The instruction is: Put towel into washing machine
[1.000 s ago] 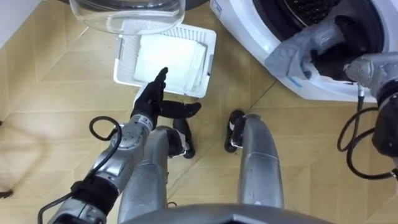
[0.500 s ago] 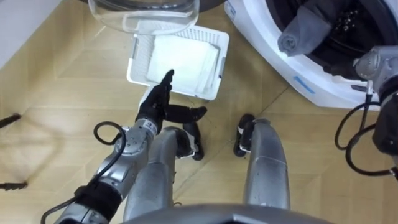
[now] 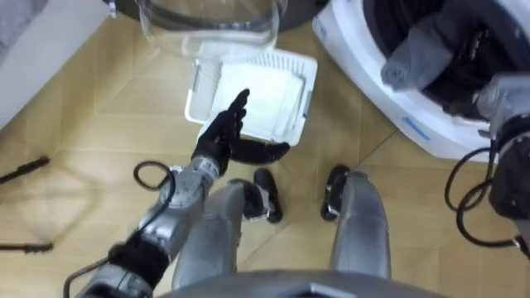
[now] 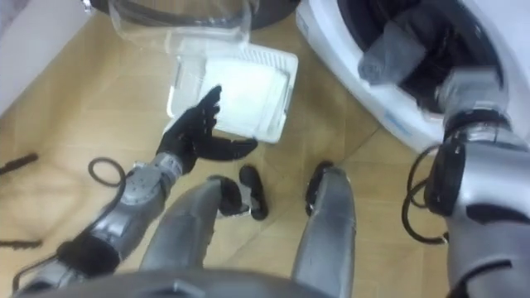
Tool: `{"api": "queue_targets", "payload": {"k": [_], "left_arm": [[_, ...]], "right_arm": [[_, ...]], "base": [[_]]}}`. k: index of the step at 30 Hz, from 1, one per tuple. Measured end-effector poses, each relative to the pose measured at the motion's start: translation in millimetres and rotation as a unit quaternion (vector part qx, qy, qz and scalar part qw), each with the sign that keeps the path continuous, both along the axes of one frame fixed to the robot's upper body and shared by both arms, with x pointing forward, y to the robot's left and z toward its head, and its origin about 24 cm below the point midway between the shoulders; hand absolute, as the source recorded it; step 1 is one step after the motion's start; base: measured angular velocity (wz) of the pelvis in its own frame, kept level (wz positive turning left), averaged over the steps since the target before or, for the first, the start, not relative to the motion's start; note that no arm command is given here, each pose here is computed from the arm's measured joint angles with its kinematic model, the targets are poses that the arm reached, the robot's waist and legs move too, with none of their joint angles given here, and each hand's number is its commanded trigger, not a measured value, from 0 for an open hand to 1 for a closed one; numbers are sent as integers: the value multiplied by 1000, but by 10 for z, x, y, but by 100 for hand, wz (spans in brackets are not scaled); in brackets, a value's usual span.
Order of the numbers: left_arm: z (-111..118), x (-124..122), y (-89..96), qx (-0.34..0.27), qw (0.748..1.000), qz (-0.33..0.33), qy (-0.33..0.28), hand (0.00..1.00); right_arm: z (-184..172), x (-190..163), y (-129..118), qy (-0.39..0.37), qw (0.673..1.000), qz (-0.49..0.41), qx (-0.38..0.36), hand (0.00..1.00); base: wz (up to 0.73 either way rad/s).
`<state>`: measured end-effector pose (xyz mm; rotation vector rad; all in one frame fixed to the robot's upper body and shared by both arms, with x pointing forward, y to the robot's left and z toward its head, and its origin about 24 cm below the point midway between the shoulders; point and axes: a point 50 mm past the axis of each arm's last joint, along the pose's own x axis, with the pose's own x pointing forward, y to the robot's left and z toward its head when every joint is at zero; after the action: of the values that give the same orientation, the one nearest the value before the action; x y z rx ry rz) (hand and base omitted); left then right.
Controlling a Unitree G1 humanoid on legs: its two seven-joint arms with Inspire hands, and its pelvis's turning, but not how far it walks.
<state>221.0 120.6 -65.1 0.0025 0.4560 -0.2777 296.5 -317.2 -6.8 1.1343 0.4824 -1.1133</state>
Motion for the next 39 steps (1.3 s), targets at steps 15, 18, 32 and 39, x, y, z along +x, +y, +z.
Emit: {"api": "queue_targets", "payload": {"k": [15,18,32,39], "left_arm": [[-535,-538,851,195,973,42,112,0],[-697,-977,1171,227,951,100,187,0],[-929,-1978,1424,259,870,188,374,0],[-960,-2182,1389,252,845,208,424,0]], "right_arm": [[-1091,-1402,110,148,952,223,-150,0],[-1258,-1884,120,219,920,283,-162,0],[-1497,-2625,416,323,770,527,-161,0],[-1584,-2765,616,325,769,540,-104,0]], "base": [[-11],[-30],[-14],[-2]]}}
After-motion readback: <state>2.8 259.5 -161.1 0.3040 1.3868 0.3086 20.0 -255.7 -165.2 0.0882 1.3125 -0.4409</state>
